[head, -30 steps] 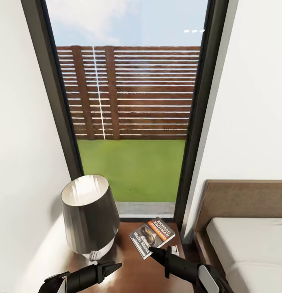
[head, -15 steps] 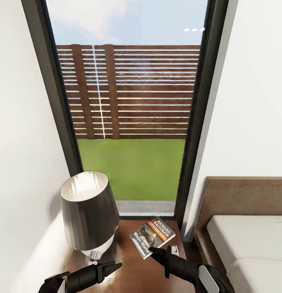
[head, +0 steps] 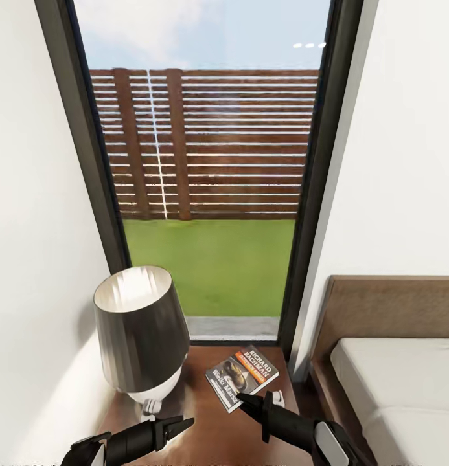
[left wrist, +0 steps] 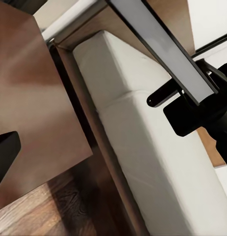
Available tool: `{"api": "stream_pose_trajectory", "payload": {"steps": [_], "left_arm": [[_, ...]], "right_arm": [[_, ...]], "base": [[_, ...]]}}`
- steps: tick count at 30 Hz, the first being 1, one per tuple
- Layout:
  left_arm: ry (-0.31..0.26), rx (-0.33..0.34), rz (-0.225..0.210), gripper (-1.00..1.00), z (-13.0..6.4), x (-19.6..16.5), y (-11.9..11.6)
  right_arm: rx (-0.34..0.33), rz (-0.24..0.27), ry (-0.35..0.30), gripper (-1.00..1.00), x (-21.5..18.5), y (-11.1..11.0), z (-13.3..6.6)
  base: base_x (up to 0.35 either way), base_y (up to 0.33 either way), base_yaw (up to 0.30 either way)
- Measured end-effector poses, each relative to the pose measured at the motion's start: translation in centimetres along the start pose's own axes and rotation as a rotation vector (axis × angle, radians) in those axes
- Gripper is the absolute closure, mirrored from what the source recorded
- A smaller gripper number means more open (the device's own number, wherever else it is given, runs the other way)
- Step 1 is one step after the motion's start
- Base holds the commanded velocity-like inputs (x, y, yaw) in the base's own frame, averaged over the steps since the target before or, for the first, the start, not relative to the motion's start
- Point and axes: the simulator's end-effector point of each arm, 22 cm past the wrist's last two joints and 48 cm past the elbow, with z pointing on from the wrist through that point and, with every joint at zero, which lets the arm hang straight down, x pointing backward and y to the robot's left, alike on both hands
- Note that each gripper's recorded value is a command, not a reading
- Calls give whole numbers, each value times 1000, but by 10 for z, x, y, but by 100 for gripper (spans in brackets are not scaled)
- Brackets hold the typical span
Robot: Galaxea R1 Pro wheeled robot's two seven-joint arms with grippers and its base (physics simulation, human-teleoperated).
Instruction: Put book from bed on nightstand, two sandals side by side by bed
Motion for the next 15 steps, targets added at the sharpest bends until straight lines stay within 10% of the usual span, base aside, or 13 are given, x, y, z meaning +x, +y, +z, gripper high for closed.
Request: {"api": "stream_pose_trajectory", "payload": {"steps": [15], "left_arm": [[-3,13,4,-100,2,6,7]], "right_arm": [[-2,1,1,100,-1,-13,2]], "base": [[0,0,0]]}}
